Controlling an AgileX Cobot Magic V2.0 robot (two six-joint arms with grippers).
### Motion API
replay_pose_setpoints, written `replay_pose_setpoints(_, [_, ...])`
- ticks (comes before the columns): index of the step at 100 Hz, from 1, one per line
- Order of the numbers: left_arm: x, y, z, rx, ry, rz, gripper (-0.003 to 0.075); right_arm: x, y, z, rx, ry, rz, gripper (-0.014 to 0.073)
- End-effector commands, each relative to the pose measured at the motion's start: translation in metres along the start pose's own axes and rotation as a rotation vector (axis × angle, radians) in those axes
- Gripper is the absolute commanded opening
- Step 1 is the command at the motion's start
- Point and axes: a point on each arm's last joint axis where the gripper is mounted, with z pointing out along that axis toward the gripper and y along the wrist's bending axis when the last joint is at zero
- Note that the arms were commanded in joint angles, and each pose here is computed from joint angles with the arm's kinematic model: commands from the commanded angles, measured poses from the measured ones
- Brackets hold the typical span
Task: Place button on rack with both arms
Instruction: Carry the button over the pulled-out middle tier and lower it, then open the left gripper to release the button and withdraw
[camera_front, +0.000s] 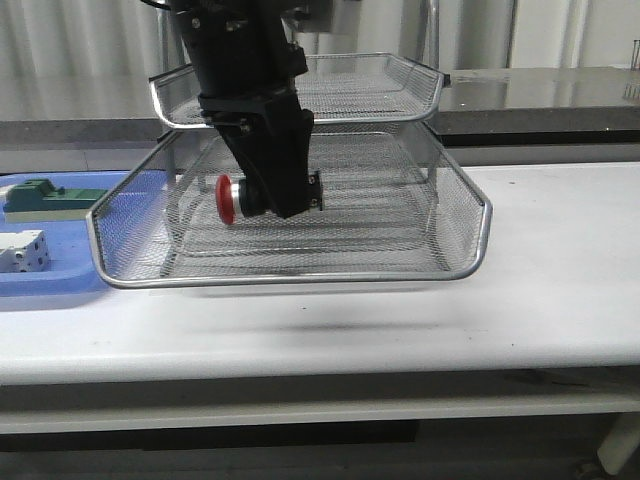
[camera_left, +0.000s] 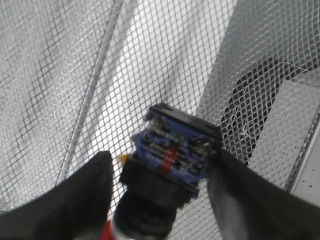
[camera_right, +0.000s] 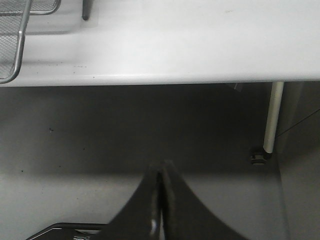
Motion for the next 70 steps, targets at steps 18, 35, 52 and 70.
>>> replay_pose_setpoints(18, [-0.008, -0.006, -0.031, -0.039, -0.098, 0.004, 0.0528, -0.012, 0.000, -0.008, 0.002, -0.085, -0.005, -0.0067])
replay_pose_setpoints(35, [-0.006, -0.011, -0.038, -0.005, -0.090, -0.002, 0.0527, -0.012, 0.000, -0.008, 0.002, -0.085, -0.005, -0.0067])
replay_pose_setpoints(52, [0.001, -0.018, -0.059, 0.019, -0.085, -0.063, 0.0527, -0.012, 0.000, -0.008, 0.002, -0.085, -0.005, -0.0067])
replay_pose_setpoints(70, [0.012, -0.021, -0.102, -0.037, -0.166, -0.102, 0.0525, -0.012, 0.000, -0.008, 0.002, -0.085, -0.005, -0.0067])
